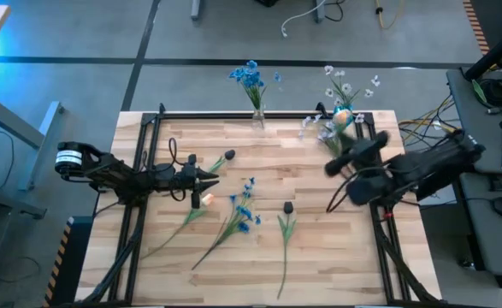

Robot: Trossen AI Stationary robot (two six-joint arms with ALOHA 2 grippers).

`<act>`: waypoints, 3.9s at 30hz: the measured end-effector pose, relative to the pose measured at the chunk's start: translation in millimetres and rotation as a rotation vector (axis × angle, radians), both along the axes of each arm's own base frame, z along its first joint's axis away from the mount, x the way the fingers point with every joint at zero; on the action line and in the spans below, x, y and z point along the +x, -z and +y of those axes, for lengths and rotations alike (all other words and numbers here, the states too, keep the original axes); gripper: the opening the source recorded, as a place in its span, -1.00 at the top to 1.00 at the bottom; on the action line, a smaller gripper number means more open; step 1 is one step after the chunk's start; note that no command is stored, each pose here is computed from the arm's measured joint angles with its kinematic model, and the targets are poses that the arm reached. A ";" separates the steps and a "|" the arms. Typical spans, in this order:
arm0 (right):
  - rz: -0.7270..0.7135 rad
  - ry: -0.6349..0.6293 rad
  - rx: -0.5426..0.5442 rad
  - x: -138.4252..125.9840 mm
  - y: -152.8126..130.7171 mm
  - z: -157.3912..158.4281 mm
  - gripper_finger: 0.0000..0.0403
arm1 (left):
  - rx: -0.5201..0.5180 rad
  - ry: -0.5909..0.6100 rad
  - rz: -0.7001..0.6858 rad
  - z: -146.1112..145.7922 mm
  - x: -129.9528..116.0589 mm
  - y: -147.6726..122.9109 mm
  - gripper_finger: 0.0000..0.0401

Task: Sort flowers into vase by color
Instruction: Put the right light orange tulip into the blue vase

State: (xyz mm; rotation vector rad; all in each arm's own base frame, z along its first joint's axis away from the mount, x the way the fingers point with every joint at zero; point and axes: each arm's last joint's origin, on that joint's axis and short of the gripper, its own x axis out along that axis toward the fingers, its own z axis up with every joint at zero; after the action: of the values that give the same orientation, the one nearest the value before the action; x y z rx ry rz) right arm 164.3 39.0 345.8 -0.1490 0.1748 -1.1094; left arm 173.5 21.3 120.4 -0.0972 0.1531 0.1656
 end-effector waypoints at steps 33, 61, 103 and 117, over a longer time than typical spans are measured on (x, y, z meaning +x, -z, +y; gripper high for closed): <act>0.071 0.086 -0.102 -150.0 -3.7 -64.6 0.96 | 0.044 0.006 -0.021 0.1 1.3 -3.1 0.62; -0.098 -0.208 -0.016 -204.3 3.1 -106.8 0.96 | 0.082 0.014 -0.011 0.4 3.9 -4.0 0.62; 0.106 0.154 0.130 -190.8 5.6 -67.4 0.96 | 0.066 0.023 0.054 0.0 2.0 2.7 0.62; 0.201 0.056 0.341 -197.1 15.5 -53.2 0.96 | 0.065 0.024 0.055 -0.1 2.0 2.9 0.62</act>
State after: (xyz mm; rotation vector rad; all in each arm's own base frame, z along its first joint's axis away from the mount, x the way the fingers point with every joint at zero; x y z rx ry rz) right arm -32.9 -14.2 330.3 0.0499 0.5466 -1.1034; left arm 175.5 21.2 117.5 -0.0256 0.2037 0.1496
